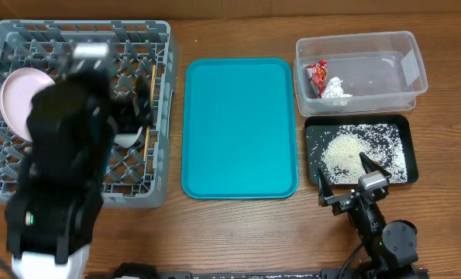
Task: Sort waste into correct bins and load items into the dishwasher
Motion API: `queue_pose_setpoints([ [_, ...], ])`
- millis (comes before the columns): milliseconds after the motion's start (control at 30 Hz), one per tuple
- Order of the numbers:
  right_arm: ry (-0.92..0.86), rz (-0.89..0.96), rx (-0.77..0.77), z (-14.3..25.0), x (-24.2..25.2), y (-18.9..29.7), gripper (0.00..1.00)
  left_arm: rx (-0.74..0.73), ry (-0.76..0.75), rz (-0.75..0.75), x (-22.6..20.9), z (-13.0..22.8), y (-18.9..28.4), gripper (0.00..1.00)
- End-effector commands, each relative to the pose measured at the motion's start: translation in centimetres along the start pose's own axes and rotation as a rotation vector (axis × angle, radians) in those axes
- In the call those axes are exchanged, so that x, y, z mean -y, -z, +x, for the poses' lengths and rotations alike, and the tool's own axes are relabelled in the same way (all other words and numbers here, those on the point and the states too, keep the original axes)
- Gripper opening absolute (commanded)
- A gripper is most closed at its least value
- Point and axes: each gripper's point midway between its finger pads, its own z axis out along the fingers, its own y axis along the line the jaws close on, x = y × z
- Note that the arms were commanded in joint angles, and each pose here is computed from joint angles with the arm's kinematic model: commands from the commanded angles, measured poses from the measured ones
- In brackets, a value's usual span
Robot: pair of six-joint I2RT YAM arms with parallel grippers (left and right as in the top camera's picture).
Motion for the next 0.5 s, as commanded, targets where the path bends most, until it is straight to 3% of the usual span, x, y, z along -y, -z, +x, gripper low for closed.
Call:
queue_pose_setpoints([
  [0, 0.001, 0.006, 0.002, 0.2, 0.1, 0.0, 1.0, 0.005, 0.021, 0.026, -1.3, 3.8, 0.7, 1.0],
  [467, 0.001, 0.006, 0.002, 0.2, 0.1, 0.0, 1.0, 0.359, 0.089, -0.018, -2.7, 14.4, 2.0, 1.0],
])
